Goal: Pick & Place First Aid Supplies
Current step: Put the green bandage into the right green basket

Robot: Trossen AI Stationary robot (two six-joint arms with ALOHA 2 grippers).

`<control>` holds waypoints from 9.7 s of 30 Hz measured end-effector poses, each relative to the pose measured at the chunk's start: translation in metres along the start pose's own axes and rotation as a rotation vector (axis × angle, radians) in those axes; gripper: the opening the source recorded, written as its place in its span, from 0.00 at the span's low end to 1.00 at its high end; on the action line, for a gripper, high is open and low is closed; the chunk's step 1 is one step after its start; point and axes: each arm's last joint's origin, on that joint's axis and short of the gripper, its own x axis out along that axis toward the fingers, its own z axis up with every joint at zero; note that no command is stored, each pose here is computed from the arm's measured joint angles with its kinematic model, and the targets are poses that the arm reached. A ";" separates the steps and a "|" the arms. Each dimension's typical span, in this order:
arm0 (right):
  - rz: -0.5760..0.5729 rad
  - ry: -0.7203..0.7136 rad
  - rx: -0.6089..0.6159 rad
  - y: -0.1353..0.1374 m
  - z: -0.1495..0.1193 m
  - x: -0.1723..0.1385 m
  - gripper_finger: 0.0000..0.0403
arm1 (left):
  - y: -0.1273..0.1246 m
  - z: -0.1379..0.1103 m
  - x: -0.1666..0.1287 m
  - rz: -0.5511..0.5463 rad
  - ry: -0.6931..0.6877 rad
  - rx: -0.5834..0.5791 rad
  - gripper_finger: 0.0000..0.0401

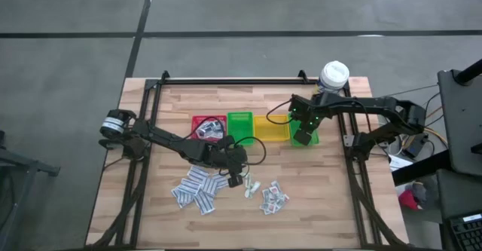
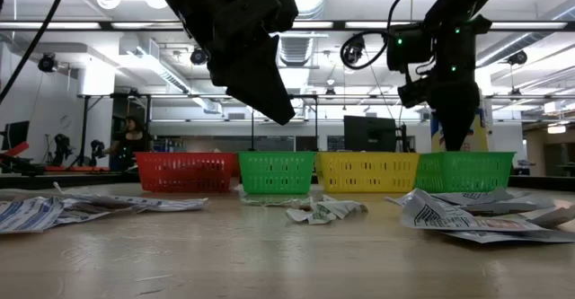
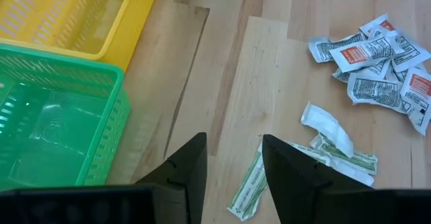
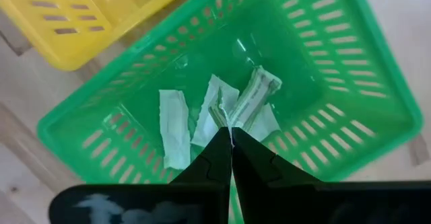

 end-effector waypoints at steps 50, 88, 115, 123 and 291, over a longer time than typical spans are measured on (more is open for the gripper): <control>0.158 -0.333 -0.115 0.038 -0.064 -0.082 0.21 | 0.002 -0.029 0.011 0.011 0.078 0.164 0.34; 0.305 -0.477 -0.215 0.066 -0.073 -0.076 0.24 | 0.028 -0.033 0.037 -0.116 0.303 -0.554 0.34; 0.320 -0.504 -0.212 0.067 -0.071 -0.078 0.23 | 0.028 -0.046 0.059 0.030 0.387 -0.606 0.30; 0.320 -0.504 -0.212 0.067 -0.071 -0.078 0.25 | 0.026 -0.033 0.055 0.068 0.380 -0.579 0.30; 0.639 -0.635 -0.335 0.150 0.032 -0.025 0.49 | -0.008 0.046 -0.023 0.124 -0.033 -0.132 0.00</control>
